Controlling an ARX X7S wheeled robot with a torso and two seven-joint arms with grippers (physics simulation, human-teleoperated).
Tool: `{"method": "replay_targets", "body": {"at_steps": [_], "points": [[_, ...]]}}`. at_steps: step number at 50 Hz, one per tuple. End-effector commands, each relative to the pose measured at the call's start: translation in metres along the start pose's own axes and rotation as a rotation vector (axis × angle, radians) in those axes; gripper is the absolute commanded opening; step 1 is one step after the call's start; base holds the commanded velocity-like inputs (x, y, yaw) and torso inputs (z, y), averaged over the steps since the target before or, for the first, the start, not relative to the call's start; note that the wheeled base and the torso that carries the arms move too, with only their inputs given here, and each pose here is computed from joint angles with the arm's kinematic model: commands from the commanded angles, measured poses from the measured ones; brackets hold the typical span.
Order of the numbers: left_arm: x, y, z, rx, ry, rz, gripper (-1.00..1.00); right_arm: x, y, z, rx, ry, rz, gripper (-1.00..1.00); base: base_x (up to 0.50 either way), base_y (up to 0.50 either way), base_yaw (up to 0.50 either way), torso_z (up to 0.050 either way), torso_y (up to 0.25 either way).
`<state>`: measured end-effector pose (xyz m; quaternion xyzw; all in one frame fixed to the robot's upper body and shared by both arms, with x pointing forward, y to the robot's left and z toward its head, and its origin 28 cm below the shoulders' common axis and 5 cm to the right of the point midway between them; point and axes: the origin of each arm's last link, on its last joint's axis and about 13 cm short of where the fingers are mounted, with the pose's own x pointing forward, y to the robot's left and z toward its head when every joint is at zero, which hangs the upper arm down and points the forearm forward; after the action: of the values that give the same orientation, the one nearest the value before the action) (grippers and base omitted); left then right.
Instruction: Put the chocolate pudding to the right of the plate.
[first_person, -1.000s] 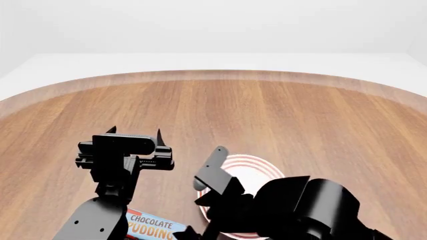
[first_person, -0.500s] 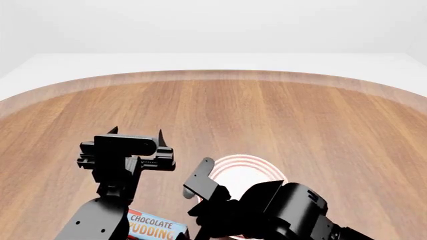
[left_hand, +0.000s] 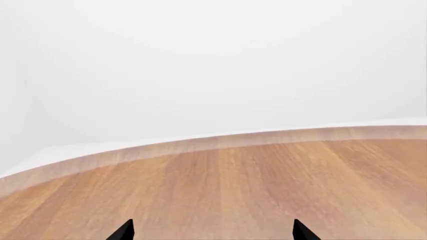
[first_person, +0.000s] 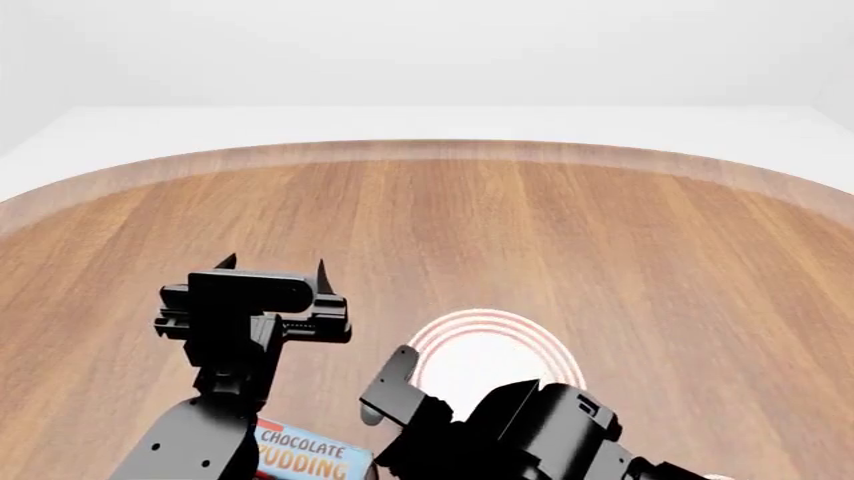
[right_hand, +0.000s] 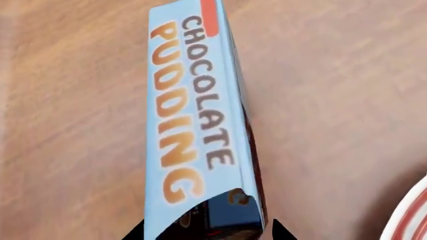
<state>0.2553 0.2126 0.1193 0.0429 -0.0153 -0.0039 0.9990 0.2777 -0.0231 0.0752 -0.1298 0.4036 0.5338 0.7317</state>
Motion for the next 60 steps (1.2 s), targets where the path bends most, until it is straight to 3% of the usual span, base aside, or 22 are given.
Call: {"method": "replay_targets", "body": {"at_steps": [1,18,37,48,60], "points": [[0.000,0.000,-0.001,0.001,0.002,-0.001,1.00,0.004,0.001,-0.005,-0.008,0.020,0.004,-1.00,0.00,0.00,0.00,0.000,0.000],[0.000,0.001,-0.001,0.000,0.003,0.004,1.00,-0.001,-0.001,-0.001,-0.009,-0.008,-0.031,-1.00,0.00,0.00,0.00,0.000,0.000],[0.001,0.003,0.000,0.000,-0.001,0.011,1.00,-0.049,0.015,-0.009,-0.013,-0.092,-0.101,-1.00,0.00,0.00,0.00,0.000,0.000],[0.001,0.004,-0.001,-0.002,-0.001,0.014,1.00,-0.085,0.007,-0.013,0.044,-0.142,-0.249,-1.00,0.00,0.00,0.00,0.000,0.000],[0.002,0.003,-0.003,-0.002,0.003,0.012,1.00,-0.144,-0.004,-0.017,0.157,-0.286,-0.467,-1.00,0.00,0.00,0.00,0.000,0.000]]}}
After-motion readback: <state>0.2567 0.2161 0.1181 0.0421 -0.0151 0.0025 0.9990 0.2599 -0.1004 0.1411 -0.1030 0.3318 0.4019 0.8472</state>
